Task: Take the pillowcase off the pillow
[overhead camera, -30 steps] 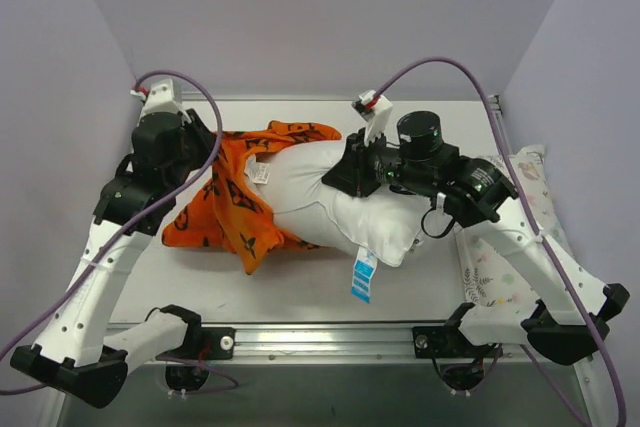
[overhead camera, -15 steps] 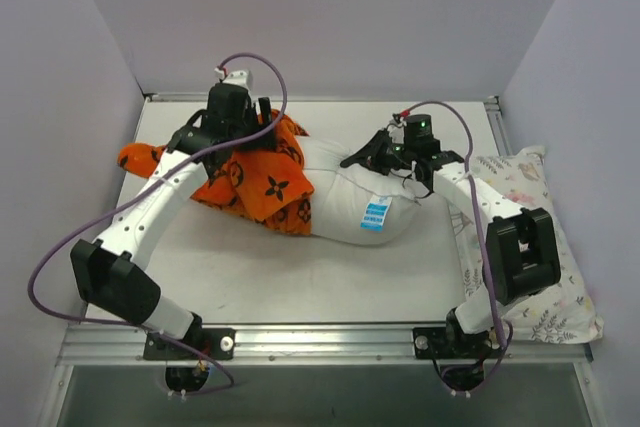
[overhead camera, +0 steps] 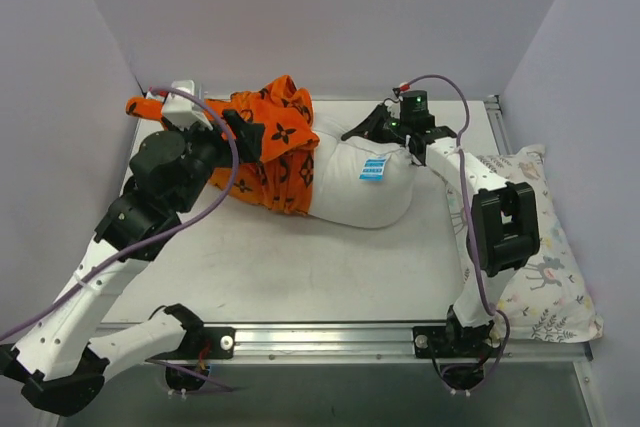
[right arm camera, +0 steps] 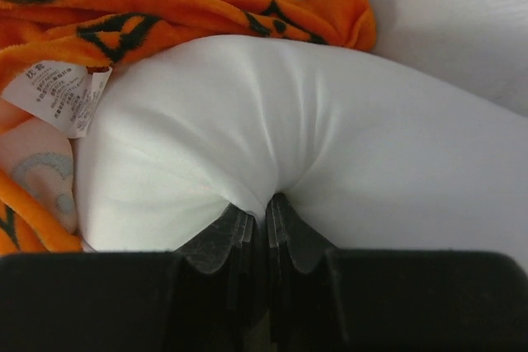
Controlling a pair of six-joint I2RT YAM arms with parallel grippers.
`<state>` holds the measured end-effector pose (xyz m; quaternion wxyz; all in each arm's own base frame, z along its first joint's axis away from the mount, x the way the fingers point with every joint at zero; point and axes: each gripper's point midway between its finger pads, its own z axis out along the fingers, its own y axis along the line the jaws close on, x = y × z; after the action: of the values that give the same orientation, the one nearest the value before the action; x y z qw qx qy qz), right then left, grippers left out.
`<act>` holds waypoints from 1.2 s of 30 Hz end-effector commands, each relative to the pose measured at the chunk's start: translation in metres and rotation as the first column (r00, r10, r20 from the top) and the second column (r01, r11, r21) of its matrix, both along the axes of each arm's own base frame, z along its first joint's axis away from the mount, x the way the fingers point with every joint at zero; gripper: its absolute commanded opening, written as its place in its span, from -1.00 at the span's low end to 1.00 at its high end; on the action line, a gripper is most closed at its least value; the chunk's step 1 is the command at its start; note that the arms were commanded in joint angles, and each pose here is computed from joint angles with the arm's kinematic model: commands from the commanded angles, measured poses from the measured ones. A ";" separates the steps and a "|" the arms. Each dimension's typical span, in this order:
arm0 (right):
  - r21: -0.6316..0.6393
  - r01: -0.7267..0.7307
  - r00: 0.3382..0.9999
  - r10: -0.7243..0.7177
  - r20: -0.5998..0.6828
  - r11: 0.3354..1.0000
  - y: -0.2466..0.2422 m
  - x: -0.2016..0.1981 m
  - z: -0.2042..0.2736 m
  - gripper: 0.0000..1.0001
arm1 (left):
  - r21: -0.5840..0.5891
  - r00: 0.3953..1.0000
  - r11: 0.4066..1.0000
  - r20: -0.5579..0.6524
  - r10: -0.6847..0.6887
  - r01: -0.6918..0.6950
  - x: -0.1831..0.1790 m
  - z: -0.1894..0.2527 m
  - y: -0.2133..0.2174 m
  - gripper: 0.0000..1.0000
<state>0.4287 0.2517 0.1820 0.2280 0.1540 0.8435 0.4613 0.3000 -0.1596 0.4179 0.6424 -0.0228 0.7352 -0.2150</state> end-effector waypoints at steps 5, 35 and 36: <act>-0.300 0.034 0.994 -0.063 -0.087 0.953 -0.028 0.000 -0.072 -1.00 | 0.058 0.985 0.997 -0.162 0.053 -0.044 0.007 -0.127 -0.012 0.94; -0.500 0.090 0.995 -0.101 0.005 0.862 -0.095 0.012 -0.026 -0.37 | 0.276 0.867 0.862 -0.147 0.475 -0.426 0.033 -0.116 0.035 -1.00; -0.504 0.099 0.995 -0.097 0.029 0.858 -0.095 0.013 -0.016 0.09 | 0.286 0.903 0.891 -0.145 0.405 -0.353 0.022 -0.110 0.008 -1.00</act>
<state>0.4545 0.2011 0.1810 0.2942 0.1196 0.8921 0.3214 0.3405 -0.1350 0.2271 0.5294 -0.1307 0.8381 0.0140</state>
